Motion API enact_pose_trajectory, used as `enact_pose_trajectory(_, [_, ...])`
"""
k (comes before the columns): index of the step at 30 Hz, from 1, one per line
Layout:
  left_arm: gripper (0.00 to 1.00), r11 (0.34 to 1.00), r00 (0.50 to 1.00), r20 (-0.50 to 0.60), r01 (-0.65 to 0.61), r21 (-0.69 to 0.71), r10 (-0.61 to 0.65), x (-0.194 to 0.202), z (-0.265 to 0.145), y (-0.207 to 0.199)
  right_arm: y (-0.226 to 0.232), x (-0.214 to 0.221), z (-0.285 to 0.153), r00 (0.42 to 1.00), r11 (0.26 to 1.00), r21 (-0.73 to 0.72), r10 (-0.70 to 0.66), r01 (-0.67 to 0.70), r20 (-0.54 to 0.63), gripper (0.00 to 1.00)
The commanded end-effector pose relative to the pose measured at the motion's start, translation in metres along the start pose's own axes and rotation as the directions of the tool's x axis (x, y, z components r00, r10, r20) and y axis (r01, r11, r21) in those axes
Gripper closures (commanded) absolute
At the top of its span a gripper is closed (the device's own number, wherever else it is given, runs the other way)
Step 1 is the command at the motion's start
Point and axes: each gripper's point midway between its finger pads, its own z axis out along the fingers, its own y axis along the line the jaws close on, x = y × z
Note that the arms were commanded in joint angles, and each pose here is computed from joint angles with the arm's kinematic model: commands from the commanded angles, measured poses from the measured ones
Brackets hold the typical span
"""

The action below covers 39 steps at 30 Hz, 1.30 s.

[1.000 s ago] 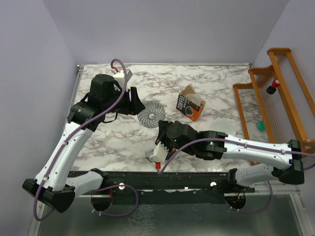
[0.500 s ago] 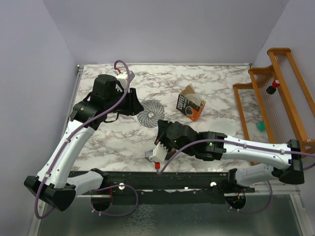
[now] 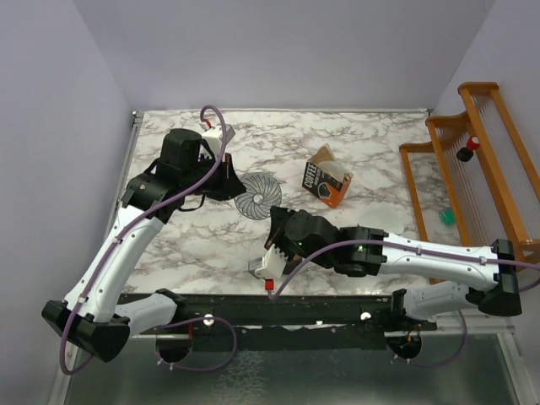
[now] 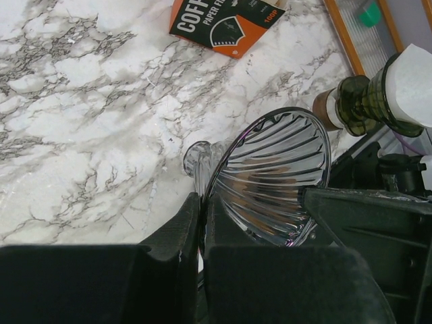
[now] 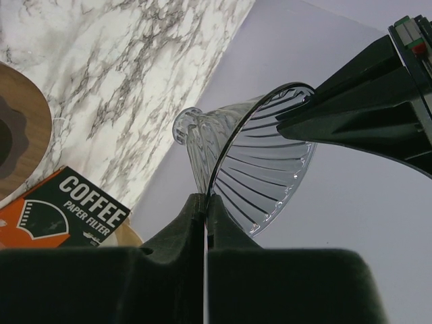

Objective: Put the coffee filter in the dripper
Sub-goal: Pick up the coffee dripper from the center of the board.

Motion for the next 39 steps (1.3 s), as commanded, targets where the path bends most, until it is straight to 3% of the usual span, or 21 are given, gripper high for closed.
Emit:
enact_pose_trajectory(1, [1.00, 1.000, 1.000, -0.029, -0.003, 0.016, 0.004, 0.008, 0.002, 0.000, -0.020, 0.009, -0.009, 0.999, 0.995, 0.094, 0.026, -0.022, -0.046, 0.91])
enact_pose_trajectory(13, [1.00, 1.000, 1.000, -0.015, 0.008, -0.027, -0.009, 0.010, 0.002, 0.008, -0.023, 0.019, -0.027, 0.984, 0.978, 0.128, 0.173, -0.166, -0.045, 0.57])
enact_pose_trajectory(16, [1.00, 1.000, 1.000, -0.013, 0.008, -0.026, -0.008, 0.011, 0.002, 0.008, -0.021, 0.019, -0.038, 0.960, 0.954, 0.116, 0.280, -0.278, -0.007, 0.51])
enact_pose_trajectory(19, [1.00, 1.000, 1.000, -0.014, 0.007, -0.025, -0.007, 0.012, 0.002, 0.009, -0.024, 0.019, -0.051, 0.895, 0.887, 0.122, 0.444, -0.446, 0.038, 0.44])
enact_pose_trajectory(24, [1.00, 1.000, 1.000, -0.017, 0.002, -0.013, -0.002, 0.012, 0.002, 0.007, -0.034, 0.029, -0.059, 0.672, 0.653, 0.194, 0.739, -0.732, 0.047, 0.27])
enact_pose_trajectory(27, [1.00, 1.000, 1.000, -0.014, 0.000, -0.004, 0.000, 0.012, 0.001, 0.005, -0.036, 0.031, -0.058, 0.526, 0.513, 0.198, 0.850, -0.835, 0.021, 0.26])
enact_pose_trajectory(33, [1.00, 1.000, 1.000, -0.017, -0.005, 0.028, 0.006, 0.012, 0.000, -0.001, -0.045, 0.044, -0.054, 0.199, 0.193, 0.161, 0.980, -0.968, 0.020, 0.21])
enact_pose_trajectory(39, [1.00, 0.997, 1.000, -0.023, -0.008, 0.072, 0.010, 0.012, -0.001, -0.009, -0.053, 0.040, -0.054, -0.015, -0.018, 0.037, 0.997, -0.999, 0.072, 0.23])
